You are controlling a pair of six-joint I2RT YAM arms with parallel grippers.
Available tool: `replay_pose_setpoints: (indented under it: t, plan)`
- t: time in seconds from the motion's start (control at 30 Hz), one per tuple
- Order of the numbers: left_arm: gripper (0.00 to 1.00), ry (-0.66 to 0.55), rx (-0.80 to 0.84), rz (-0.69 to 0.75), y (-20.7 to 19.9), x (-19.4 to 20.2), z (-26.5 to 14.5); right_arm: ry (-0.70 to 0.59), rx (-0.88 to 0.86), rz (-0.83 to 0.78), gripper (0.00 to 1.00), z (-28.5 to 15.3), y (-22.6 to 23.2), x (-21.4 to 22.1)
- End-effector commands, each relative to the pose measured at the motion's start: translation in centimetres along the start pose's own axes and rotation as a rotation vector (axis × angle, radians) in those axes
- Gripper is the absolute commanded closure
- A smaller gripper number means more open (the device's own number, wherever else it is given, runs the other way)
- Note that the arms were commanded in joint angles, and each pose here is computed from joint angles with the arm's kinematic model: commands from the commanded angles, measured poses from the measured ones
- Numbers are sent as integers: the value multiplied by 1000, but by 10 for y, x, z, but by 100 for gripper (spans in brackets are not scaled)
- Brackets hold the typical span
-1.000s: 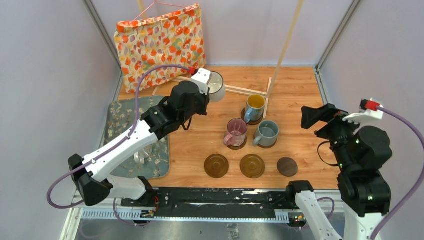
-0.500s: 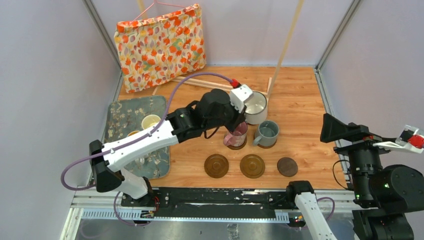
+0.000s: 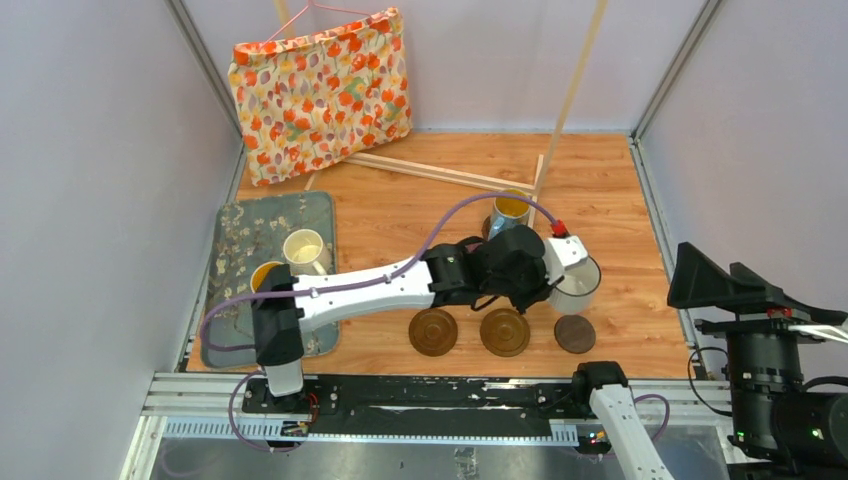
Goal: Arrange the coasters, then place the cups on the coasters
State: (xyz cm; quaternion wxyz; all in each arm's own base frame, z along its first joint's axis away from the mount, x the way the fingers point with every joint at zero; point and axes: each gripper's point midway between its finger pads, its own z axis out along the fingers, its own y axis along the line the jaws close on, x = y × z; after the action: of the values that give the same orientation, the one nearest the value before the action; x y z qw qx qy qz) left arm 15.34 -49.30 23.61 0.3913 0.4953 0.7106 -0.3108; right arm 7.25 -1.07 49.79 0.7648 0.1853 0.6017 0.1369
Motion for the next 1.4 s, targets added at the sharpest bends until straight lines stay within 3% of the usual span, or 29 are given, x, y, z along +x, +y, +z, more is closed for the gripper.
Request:
replay_pose_setpoints:
  t: [0.0, 0.73, 1.37]
  plan:
    - [100, -131, 65, 55, -25, -42, 16, -18, -2, -11, 0, -8, -1, -10]
    - [100, -43, 187, 82, -49, 23, 111, 97, -54, -2, 0, 11, 17, 3]
    - [100, 15, 174, 88, -45, 49, 141, 115, -52, -17, 0, 18, 18, 6]
